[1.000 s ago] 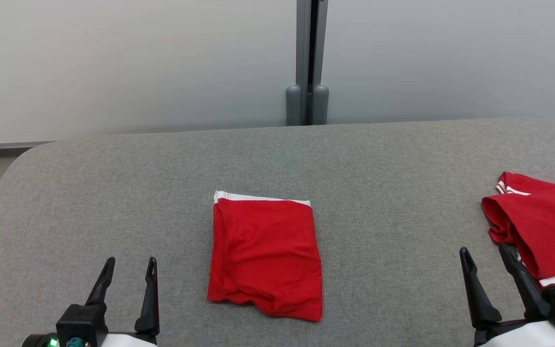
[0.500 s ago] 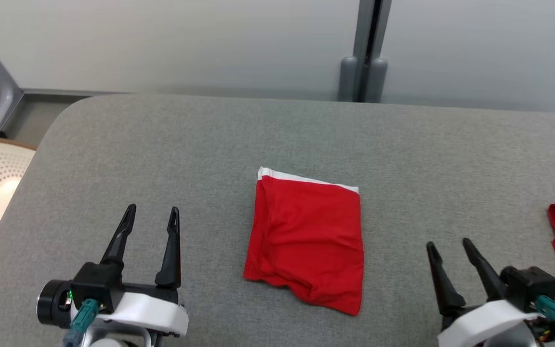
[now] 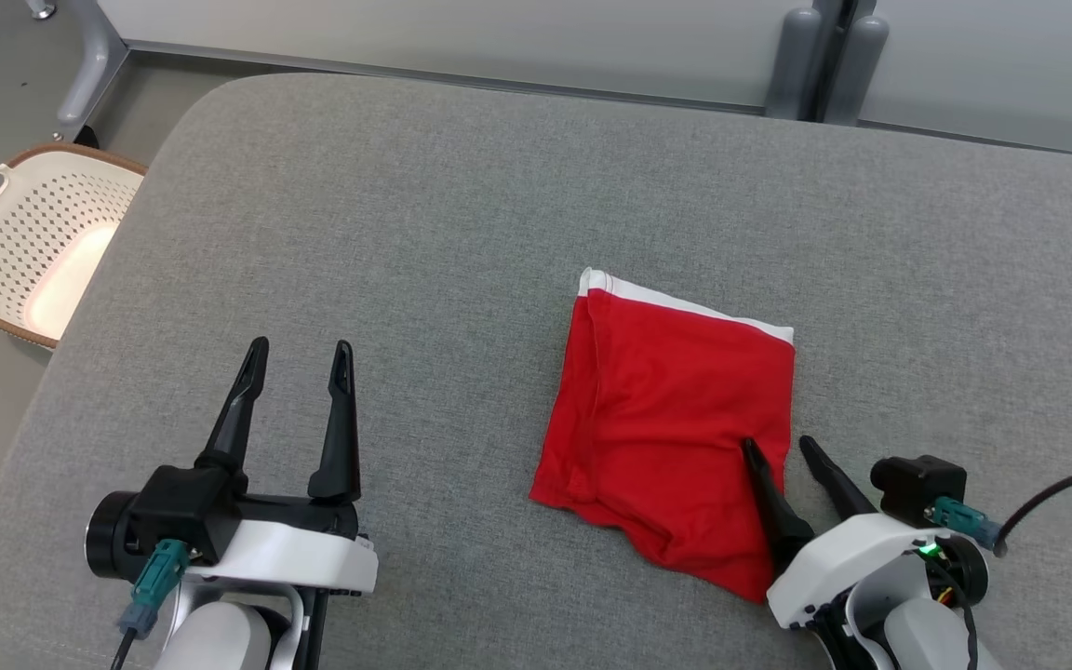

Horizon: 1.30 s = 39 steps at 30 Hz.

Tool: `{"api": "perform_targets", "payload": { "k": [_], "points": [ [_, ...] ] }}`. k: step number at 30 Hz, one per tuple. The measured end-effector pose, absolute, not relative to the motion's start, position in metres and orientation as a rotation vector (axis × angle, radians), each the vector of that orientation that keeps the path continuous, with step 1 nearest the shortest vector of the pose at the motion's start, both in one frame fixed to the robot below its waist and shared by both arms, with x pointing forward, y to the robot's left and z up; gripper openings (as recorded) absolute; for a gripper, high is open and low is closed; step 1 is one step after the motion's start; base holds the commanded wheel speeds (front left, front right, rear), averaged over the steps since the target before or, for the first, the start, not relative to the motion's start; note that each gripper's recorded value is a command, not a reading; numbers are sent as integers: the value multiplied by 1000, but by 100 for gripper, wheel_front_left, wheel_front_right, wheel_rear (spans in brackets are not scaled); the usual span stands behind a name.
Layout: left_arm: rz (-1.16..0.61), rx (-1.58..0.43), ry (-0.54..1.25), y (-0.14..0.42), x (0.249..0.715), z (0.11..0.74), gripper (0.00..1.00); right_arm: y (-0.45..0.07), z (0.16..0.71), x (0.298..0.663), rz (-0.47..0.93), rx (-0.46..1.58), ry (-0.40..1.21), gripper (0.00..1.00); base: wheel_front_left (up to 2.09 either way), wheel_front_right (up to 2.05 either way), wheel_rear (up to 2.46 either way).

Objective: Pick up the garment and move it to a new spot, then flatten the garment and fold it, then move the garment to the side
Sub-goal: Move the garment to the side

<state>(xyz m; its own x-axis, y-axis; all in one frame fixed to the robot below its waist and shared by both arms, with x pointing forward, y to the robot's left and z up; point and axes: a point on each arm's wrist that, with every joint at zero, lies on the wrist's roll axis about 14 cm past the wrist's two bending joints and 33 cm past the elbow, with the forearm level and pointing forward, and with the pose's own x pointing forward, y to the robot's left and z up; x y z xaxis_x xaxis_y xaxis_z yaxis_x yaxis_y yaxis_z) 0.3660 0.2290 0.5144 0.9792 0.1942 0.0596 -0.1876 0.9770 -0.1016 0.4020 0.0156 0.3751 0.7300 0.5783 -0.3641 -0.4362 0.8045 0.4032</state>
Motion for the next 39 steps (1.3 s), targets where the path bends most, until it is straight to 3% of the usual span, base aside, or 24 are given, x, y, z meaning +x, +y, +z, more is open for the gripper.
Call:
{"api": "perform_targets", "payload": {
  "k": [1, 2, 3, 13, 19, 30, 39],
  "points": [
    [196, -97, -70, 230, 366, 514, 100, 17, 372, 403, 567, 309, 510, 48, 0, 0, 0],
    [201, -99, -68, 231, 366, 513, 100, 19, 371, 404, 571, 311, 514, 33, 0, 0, 0],
    [205, -99, -67, 232, 366, 512, 100, 21, 372, 407, 574, 313, 511, 0, 0, 0, 0],
    [184, -103, -141, 227, 381, 532, 100, 17, 378, 411, 578, 309, 458, 0, 0, 0, 0],
    [129, -107, -173, 209, 397, 539, 100, -21, 377, 415, 532, 231, 428, 0, 0, 0, 0],
    [-113, -144, -180, 132, 446, 532, 100, -134, 390, 422, 354, 60, 371, 0, 0, 0, 0],
    [-371, -225, -188, 37, 484, 523, 100, -293, 435, 420, 116, -229, 338, 0, 0, 0, 0]
  ]
}}
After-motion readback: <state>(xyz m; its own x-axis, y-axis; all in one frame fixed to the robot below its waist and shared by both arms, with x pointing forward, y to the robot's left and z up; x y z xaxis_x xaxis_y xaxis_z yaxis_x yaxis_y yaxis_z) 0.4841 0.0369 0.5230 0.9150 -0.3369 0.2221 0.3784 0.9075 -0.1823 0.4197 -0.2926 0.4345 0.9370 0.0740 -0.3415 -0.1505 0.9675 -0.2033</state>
